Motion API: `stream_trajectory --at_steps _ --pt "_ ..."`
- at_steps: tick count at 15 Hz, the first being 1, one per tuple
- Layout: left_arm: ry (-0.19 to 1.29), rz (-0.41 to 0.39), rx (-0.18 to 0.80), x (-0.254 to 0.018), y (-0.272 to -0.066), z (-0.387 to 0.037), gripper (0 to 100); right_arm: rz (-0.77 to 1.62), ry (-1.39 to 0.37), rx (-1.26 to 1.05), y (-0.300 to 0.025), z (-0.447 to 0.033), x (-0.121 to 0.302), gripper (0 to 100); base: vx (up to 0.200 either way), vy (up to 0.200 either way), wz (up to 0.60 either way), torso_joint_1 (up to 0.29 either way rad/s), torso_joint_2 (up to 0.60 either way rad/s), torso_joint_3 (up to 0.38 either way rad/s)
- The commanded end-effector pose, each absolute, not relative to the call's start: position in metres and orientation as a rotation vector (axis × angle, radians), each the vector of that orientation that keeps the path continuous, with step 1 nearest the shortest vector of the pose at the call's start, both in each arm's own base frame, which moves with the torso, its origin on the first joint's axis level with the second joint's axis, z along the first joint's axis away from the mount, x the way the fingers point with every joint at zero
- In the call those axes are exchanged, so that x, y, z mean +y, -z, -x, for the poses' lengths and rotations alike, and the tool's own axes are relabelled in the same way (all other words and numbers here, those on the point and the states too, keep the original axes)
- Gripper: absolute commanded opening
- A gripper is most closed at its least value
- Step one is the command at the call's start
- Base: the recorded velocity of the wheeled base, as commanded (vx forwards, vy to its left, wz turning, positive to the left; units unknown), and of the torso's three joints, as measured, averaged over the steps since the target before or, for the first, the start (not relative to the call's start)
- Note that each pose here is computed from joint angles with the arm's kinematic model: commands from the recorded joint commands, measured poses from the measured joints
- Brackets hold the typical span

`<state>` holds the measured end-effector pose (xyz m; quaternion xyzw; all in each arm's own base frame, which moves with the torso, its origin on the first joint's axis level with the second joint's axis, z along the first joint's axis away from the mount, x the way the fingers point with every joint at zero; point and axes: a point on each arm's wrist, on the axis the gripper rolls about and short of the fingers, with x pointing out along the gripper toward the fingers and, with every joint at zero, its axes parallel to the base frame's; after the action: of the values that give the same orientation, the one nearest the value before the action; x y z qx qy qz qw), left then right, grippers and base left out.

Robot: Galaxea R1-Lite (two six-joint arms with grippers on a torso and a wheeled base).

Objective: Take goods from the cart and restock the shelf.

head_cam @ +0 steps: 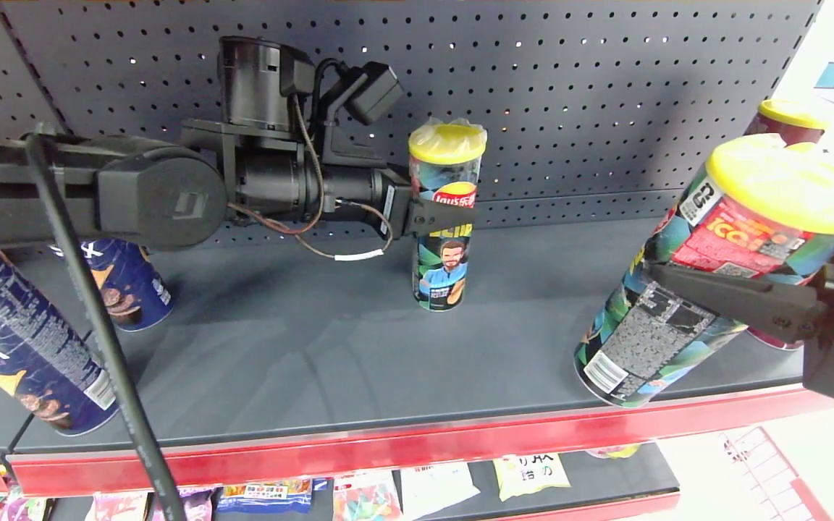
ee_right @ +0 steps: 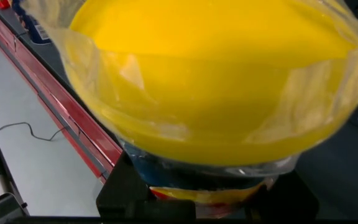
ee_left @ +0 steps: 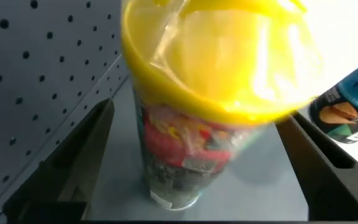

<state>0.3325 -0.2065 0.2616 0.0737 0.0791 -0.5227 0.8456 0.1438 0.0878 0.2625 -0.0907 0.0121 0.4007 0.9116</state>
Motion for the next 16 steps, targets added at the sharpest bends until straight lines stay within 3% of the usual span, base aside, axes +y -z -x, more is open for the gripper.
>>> stream_trajectory --at_steps 1,8,9,16 --pt "1.104 -0.156 0.166 -0.210 -0.259 -0.338 100 0.188 -0.826 0.026 -0.262 -0.144 0.088 0 0.000 0.000 0.00 0.000 0.00 0.000" --pt "1.107 -0.159 0.168 -0.226 -0.253 -0.345 100 0.186 -0.806 0.033 -0.261 -0.146 0.085 0 0.000 0.000 0.00 0.000 0.00 0.000" --pt "1.108 -0.159 0.173 -0.227 -0.252 -0.344 0 0.186 -0.808 0.033 -0.261 -0.146 0.085 0 0.000 0.000 0.00 0.000 0.00 0.000" --pt "1.189 -0.137 0.157 -0.211 -0.269 -0.317 0 0.186 -0.809 0.030 -0.262 -0.146 0.085 0 0.000 0.000 0.00 0.000 0.00 0.000"
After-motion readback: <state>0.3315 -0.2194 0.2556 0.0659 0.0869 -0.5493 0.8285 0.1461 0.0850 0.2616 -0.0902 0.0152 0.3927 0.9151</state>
